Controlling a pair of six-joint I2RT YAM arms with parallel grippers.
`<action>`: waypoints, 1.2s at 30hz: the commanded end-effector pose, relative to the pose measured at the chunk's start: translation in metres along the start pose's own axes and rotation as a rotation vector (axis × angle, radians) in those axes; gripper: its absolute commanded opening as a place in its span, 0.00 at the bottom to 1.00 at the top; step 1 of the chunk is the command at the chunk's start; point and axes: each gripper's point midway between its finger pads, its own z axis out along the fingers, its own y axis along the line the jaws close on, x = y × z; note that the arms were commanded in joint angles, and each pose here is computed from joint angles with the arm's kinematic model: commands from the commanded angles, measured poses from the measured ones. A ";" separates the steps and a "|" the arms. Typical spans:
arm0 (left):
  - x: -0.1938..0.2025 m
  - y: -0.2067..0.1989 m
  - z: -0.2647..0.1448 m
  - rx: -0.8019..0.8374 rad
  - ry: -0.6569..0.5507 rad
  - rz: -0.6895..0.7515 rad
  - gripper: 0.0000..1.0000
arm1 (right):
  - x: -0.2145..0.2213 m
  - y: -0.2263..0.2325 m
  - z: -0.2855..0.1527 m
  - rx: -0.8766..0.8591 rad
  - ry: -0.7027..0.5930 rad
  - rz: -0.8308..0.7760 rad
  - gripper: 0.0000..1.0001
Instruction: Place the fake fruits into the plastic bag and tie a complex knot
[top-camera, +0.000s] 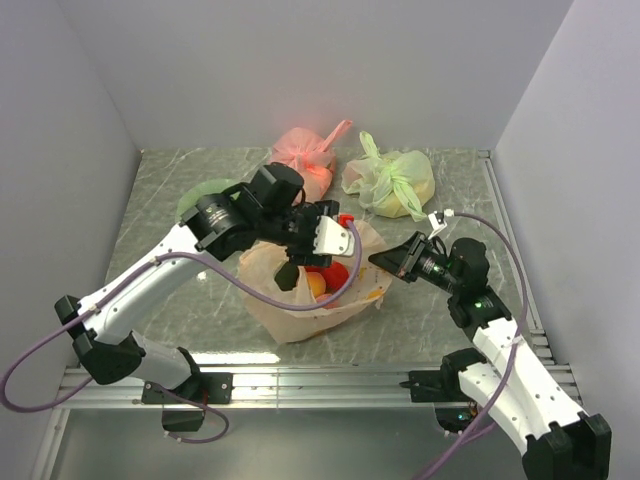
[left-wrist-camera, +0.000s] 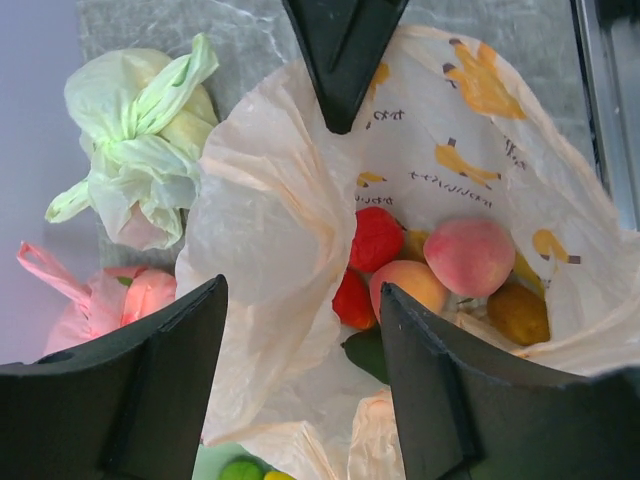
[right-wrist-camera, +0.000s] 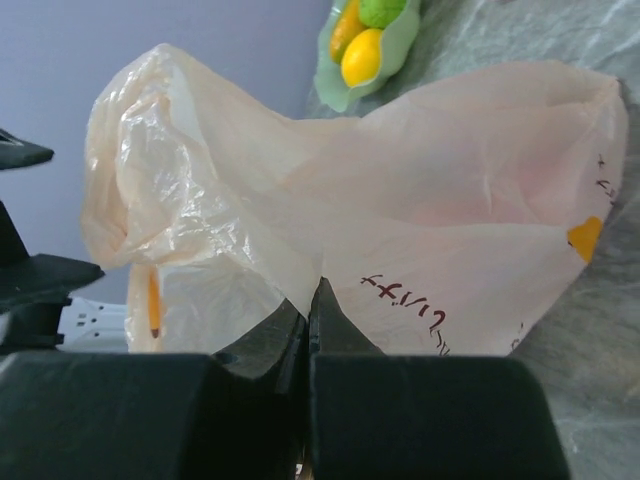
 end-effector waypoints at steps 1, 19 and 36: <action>0.005 0.006 0.009 -0.017 0.036 0.098 0.67 | -0.012 0.020 -0.008 0.021 -0.054 -0.083 0.00; -0.074 -0.017 -0.025 0.096 -0.391 0.094 0.00 | -0.033 0.098 -0.054 -0.160 -0.101 -1.064 1.00; -0.107 -0.002 -0.059 0.268 -0.679 -0.054 0.00 | 0.006 0.181 0.003 -0.751 0.069 -1.288 1.00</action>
